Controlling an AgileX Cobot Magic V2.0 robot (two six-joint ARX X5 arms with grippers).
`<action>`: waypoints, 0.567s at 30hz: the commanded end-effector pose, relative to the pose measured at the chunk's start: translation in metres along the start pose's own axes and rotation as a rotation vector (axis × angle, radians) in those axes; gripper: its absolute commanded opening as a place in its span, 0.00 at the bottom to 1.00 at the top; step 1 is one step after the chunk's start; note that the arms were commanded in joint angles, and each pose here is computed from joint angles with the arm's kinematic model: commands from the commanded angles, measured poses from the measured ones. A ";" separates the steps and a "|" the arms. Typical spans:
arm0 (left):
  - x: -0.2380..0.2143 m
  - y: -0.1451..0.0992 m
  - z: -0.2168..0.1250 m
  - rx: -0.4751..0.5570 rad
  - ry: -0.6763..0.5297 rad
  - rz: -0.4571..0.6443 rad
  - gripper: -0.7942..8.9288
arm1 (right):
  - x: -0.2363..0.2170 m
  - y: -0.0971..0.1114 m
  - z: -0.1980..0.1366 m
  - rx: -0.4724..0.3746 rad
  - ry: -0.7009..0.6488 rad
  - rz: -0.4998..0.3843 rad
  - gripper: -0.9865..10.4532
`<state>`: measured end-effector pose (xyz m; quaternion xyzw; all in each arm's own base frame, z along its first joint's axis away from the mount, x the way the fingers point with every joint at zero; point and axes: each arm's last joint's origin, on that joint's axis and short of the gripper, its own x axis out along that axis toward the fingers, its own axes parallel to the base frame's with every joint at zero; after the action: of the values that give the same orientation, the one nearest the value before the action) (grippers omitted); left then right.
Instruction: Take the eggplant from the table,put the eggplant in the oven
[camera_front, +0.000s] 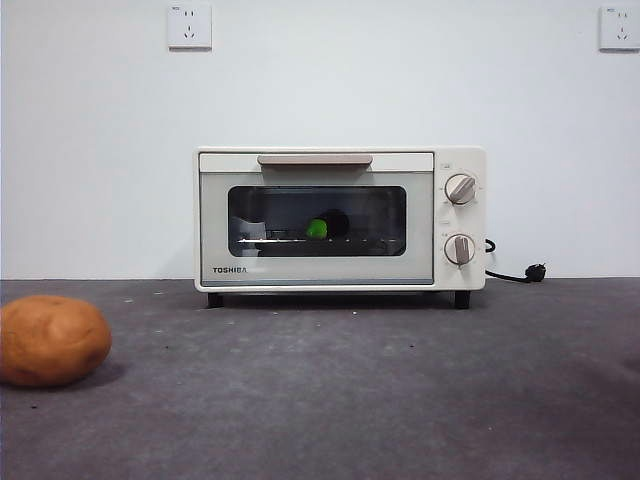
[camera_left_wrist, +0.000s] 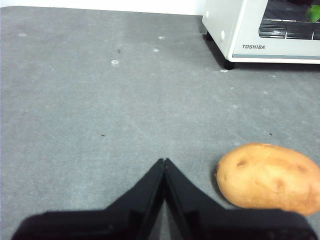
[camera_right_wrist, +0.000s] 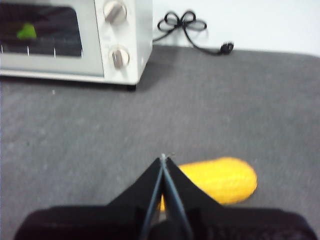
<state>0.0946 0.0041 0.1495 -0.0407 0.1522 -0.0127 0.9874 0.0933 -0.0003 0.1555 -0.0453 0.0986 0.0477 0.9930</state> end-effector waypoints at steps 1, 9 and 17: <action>0.001 0.000 -0.002 -0.003 0.004 -0.002 0.08 | 0.002 0.000 -0.002 0.008 -0.020 -0.003 0.09; 0.001 0.000 -0.002 -0.003 0.002 -0.002 0.08 | 0.003 0.000 -0.003 0.007 -0.030 -0.004 0.09; 0.001 0.000 -0.002 -0.003 0.002 -0.002 0.08 | 0.003 0.000 -0.003 0.006 -0.030 -0.004 0.09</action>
<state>0.0946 0.0041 0.1494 -0.0407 0.1526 -0.0127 0.9874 0.0948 -0.0002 0.1544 -0.0448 0.0832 0.0475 0.9944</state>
